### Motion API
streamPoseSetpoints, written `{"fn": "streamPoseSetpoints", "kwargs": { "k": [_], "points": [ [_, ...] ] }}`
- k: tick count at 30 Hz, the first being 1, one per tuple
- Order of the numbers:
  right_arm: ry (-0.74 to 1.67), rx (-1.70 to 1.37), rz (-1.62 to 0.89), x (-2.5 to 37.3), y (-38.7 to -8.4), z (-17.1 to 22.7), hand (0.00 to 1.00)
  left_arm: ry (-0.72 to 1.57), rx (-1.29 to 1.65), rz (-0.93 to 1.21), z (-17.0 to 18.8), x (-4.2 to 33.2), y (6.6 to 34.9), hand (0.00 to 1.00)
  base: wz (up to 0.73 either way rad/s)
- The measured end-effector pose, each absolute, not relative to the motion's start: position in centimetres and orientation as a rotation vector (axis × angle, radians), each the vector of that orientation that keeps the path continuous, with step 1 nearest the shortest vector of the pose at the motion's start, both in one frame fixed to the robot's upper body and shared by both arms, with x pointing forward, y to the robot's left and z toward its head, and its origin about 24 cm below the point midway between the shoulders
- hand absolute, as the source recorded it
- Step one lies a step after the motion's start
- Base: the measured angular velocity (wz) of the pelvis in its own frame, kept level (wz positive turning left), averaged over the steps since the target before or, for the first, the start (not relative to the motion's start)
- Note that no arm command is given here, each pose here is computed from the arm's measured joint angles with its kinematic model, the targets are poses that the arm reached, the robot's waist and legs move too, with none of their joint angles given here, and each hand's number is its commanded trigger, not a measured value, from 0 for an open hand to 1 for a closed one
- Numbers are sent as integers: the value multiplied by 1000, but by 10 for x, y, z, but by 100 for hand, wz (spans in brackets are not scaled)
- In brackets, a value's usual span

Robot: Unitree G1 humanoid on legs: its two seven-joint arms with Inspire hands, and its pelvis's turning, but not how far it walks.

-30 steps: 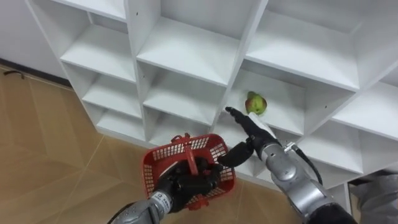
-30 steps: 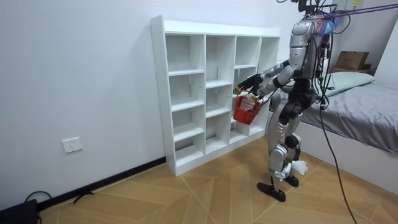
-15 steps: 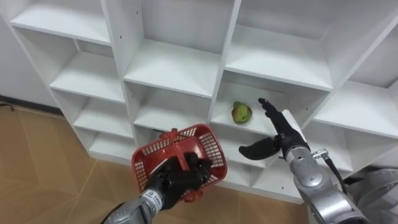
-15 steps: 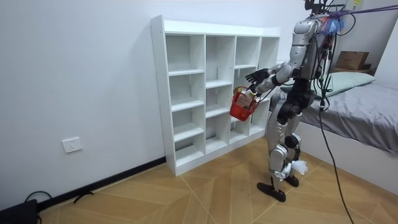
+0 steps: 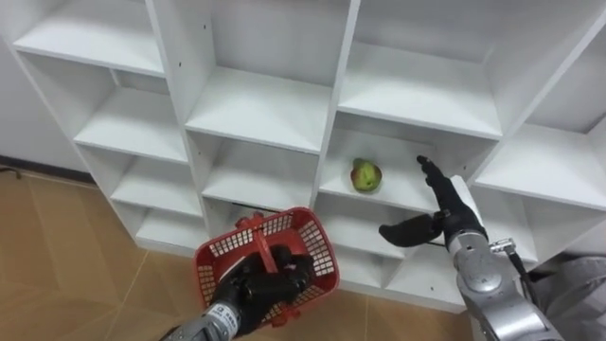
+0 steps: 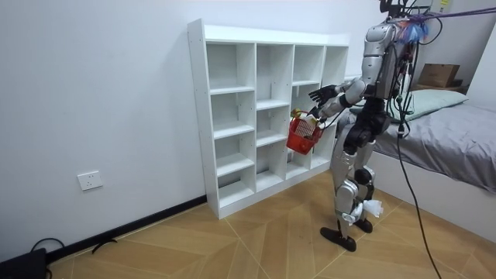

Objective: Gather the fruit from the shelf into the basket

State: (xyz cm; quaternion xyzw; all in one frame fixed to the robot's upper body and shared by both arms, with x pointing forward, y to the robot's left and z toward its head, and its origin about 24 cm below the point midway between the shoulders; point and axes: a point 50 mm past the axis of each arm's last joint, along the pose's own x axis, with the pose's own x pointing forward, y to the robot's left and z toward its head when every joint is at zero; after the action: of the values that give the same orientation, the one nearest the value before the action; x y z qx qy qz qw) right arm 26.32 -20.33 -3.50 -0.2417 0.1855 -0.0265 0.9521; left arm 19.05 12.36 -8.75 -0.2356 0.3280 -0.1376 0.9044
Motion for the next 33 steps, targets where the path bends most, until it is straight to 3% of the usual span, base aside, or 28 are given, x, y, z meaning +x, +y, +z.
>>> {"fn": "streamPoseSetpoints", "kwargs": {
  "k": [7,16,33],
  "points": [
    [391,-480,-105,266,-208,-36,0,686,-492,-267,-89,188,126,100,-2],
    [340,-471,-230,324,-210,-3,0,774,-471,-195,-107,187,135,100,1],
    [327,-424,-314,344,-210,13,0,792,-477,-91,-115,196,137,100,4]
  ]
}}
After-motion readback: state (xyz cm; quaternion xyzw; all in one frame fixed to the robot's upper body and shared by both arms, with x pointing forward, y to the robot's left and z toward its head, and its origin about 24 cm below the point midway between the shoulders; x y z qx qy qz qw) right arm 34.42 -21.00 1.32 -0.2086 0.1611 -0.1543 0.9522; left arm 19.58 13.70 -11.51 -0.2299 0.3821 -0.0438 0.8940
